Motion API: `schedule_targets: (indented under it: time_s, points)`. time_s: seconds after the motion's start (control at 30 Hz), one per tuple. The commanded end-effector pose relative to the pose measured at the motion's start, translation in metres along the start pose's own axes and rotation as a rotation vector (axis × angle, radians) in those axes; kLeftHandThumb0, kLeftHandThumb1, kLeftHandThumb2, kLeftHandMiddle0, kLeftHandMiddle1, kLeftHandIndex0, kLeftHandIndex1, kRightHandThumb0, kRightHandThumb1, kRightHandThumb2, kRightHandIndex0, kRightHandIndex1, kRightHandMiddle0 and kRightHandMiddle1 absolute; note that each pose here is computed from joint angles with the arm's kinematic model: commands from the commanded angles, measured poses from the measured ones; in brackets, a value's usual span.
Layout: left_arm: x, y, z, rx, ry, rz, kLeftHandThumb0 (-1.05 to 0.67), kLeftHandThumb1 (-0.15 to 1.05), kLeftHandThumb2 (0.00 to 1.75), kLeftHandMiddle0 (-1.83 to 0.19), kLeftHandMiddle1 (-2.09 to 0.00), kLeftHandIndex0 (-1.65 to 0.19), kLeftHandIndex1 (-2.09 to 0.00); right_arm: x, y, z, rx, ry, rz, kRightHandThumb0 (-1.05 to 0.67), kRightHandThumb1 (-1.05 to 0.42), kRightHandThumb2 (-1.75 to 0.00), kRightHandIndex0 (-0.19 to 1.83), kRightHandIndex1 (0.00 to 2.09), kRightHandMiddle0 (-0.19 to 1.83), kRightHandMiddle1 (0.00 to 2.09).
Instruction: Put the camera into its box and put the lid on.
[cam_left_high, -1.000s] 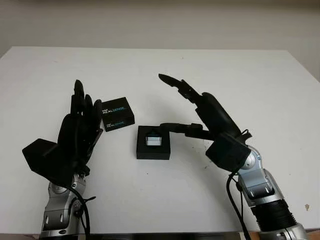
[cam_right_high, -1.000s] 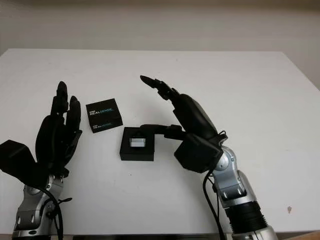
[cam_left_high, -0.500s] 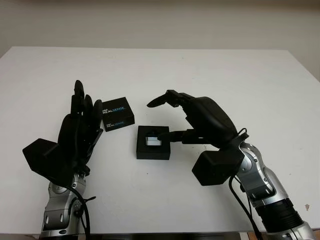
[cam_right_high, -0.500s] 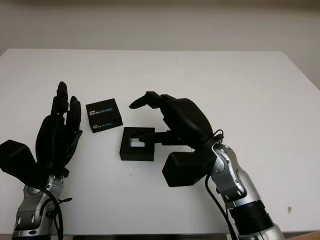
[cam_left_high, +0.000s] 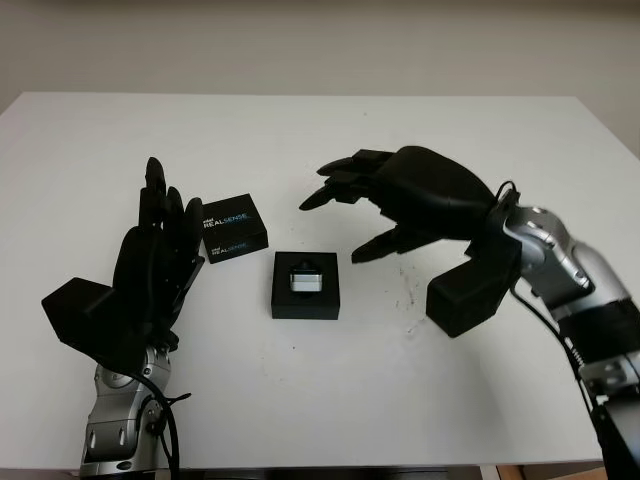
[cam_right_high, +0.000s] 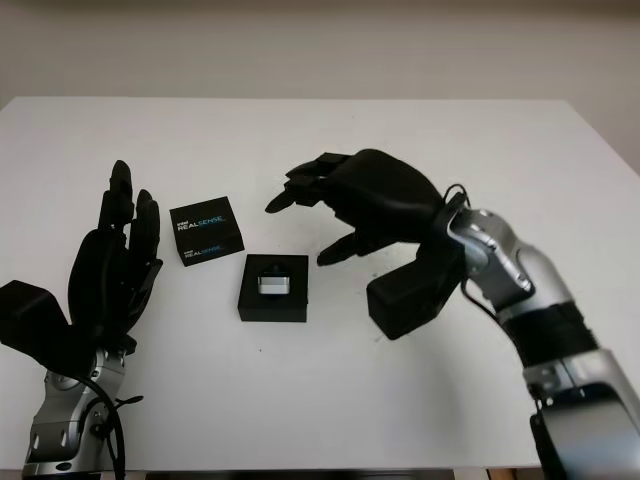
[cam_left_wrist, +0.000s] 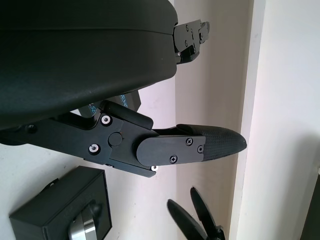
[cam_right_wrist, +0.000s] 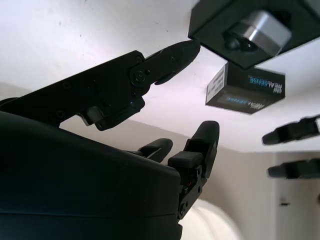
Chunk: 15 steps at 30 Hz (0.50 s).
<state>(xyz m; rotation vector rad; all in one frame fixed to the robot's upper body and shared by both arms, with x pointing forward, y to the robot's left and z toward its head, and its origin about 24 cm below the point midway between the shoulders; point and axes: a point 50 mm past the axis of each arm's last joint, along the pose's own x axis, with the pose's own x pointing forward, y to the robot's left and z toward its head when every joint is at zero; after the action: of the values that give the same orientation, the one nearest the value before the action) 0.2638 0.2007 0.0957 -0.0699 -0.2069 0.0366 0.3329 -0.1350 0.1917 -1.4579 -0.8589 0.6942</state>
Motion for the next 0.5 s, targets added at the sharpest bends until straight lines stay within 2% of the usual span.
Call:
schedule_targets:
  time_s: [0.0,0.27,0.47]
  points:
    - [0.001,-0.002,0.002,0.000,-0.009,-0.004,-0.73,1.05,0.43,0.19,0.00,0.19,0.00,0.000,-0.012,-0.004,-0.062,-0.018,0.005,-0.38,-0.81,-0.05,0.37,0.23,0.48,0.45]
    - [0.001,-0.004,0.002,-0.005,-0.009,-0.004,-0.72,1.05,0.43,0.19,0.00,0.19,0.00,0.008,-0.027,-0.006,-0.184,-0.121,-0.028,-0.32,-0.86,-0.07,0.42,0.23,0.52,0.45]
    - [0.001,-0.006,0.001,-0.009,-0.007,0.000,-0.72,1.05,0.43,0.19,0.00,0.19,0.00,0.016,-0.025,-0.004,-0.208,-0.184,-0.033,-0.33,-0.86,-0.06,0.40,0.22,0.51,0.45]
